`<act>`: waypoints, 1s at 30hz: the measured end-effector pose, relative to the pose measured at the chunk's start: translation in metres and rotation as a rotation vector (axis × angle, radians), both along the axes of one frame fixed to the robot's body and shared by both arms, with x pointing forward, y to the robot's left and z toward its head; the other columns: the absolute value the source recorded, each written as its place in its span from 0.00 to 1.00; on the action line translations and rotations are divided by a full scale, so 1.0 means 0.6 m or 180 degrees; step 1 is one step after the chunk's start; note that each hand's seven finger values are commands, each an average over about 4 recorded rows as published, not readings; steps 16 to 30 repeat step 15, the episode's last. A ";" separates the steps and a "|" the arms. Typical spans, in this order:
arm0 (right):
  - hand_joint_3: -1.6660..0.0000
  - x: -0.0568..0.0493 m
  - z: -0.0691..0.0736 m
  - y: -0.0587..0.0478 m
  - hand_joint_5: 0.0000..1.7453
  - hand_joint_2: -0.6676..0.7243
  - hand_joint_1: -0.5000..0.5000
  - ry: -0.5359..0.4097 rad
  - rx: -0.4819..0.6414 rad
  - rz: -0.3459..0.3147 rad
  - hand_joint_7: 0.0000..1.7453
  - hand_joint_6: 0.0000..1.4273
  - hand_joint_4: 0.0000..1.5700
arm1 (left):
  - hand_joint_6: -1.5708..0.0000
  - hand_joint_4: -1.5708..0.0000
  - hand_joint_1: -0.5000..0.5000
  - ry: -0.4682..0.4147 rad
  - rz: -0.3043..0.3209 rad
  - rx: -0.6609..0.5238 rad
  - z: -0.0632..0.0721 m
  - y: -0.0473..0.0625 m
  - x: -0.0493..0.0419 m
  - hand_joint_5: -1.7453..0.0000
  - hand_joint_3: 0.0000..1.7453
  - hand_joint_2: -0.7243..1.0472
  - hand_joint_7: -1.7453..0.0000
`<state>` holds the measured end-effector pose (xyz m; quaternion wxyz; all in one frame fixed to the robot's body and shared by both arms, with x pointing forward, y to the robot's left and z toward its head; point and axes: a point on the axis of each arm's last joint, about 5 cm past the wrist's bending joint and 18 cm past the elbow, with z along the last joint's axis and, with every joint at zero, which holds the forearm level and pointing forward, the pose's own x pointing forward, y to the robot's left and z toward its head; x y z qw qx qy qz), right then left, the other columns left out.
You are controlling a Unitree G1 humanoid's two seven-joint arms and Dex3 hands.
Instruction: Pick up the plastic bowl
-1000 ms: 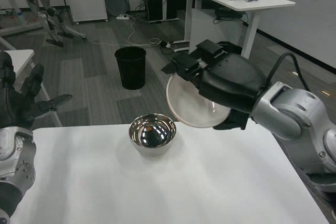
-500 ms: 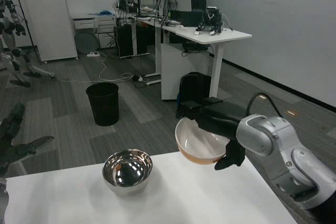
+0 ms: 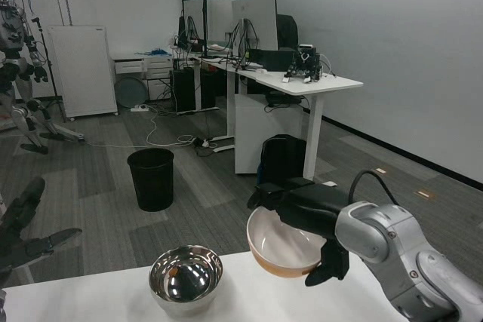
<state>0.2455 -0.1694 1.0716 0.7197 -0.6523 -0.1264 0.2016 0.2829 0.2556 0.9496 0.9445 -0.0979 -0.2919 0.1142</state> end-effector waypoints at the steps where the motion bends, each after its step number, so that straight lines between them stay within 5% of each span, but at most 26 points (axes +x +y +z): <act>1: 0.19 0.000 -0.001 0.001 0.44 0.05 0.05 0.0008 0.0002 0.0011 0.88 0.20 0.98 | 1.00 1.00 0.00 0.0001 -0.0005 0.0007 0.000 0.000 0.000 1.00 0.00 0.50 1.00; 30: 0.19 0.001 -0.006 0.006 0.43 0.05 0.04 0.0049 -0.0009 0.0049 0.88 0.18 0.98 | 1.00 1.00 0.00 -0.0045 -0.0024 0.0055 0.008 0.003 0.000 1.00 0.02 0.52 1.00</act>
